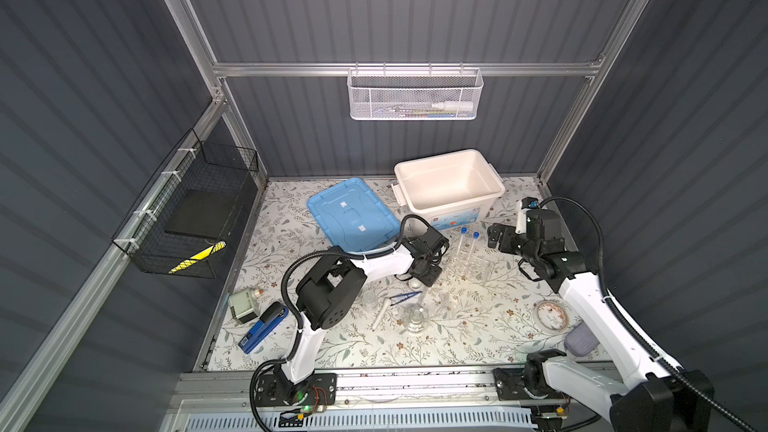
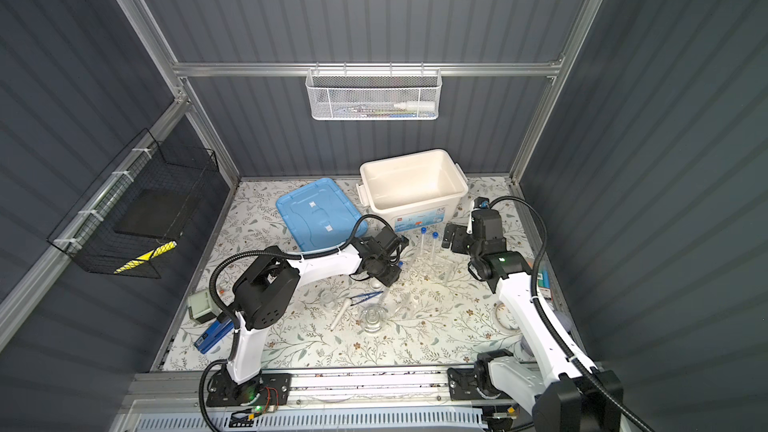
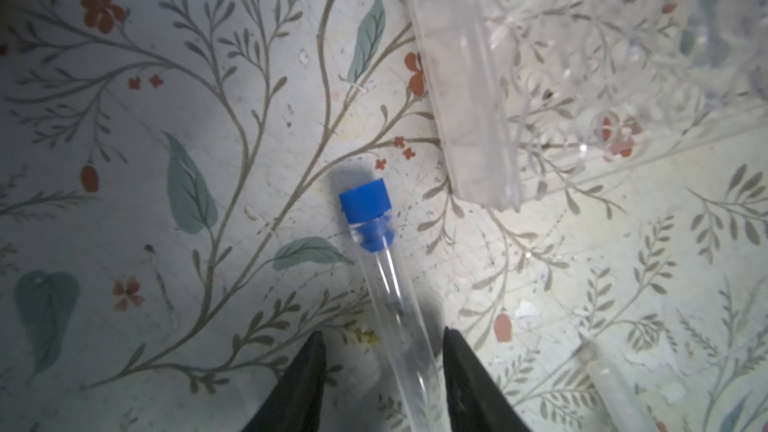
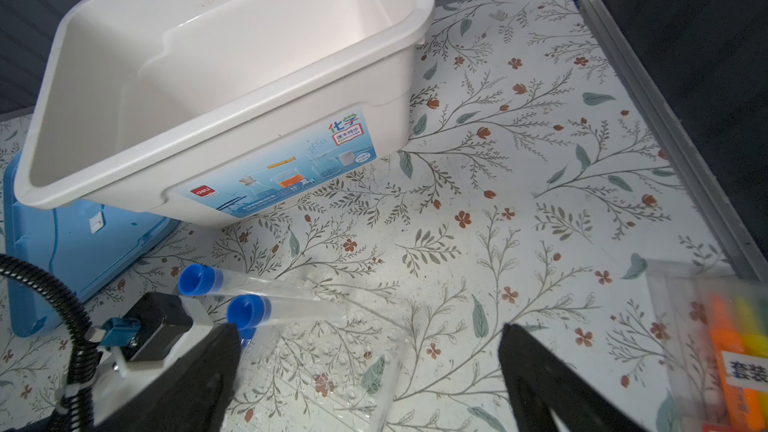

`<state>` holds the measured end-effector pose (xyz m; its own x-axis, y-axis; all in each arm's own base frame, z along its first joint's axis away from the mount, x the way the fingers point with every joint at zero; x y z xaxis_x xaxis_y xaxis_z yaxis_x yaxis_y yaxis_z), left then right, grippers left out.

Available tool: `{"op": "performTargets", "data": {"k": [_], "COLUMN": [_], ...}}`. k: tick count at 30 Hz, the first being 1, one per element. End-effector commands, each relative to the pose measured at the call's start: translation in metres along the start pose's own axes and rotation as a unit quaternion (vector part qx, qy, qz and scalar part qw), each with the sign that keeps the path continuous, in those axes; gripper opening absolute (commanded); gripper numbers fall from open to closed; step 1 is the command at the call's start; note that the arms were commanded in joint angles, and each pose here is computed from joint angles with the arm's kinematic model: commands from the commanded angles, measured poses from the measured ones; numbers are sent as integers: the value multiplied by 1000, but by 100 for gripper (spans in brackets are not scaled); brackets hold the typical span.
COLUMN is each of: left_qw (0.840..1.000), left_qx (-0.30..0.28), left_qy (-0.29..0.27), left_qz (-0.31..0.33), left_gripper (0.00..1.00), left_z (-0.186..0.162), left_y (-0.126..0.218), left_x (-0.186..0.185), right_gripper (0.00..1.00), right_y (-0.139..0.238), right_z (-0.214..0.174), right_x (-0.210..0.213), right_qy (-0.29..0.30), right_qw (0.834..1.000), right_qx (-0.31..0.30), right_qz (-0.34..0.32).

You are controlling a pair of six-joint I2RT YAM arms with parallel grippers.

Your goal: Organize the chemistry lab equipment

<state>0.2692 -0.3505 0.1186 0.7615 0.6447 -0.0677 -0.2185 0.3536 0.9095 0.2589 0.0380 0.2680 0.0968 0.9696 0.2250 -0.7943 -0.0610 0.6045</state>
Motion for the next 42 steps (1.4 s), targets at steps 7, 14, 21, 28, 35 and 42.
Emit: {"op": "performTargets", "data": {"k": [7, 14, 21, 28, 35, 42], "left_qw": [998, 997, 997, 998, 998, 997], "left_qx": [69, 76, 70, 64, 60, 62], "left_qy": [5, 2, 2, 4, 10, 19], "left_qz": [1, 0, -12, -20, -32, -34], "left_gripper": [45, 42, 37, 32, 29, 28], "left_z": [-33, -36, -30, -21, -16, -16], "left_y": [-2, -2, -4, -6, -9, -12], "left_x": [-4, -5, -7, -9, -11, -11], "right_gripper": [99, 99, 99, 99, 99, 99], "right_y": [-2, -2, -3, -3, -3, -1], "right_z": [-1, 1, 1, 0, 0, -1], "right_x": [-2, -2, -2, -3, -4, -6], "right_qy": [-5, -5, -6, -6, -6, -6], "right_qw": [1000, 1000, 1000, 1000, 1000, 1000], "right_qx": [5, 4, 6, 5, 6, 5], "right_qz": [-2, -3, -3, -5, -6, -9]}}
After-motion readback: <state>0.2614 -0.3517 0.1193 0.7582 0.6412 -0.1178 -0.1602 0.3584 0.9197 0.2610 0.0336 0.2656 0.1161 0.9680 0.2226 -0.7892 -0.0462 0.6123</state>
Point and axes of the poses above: each gripper's point midway between its finger pads, its own y axis back along the fingers, its own x axis along the line the jaws close on, z = x × y, the point moved 10 cm from there along y, back along the fingers, and after that the axes turned 3 degrees about -y, right-handed, at the moved point
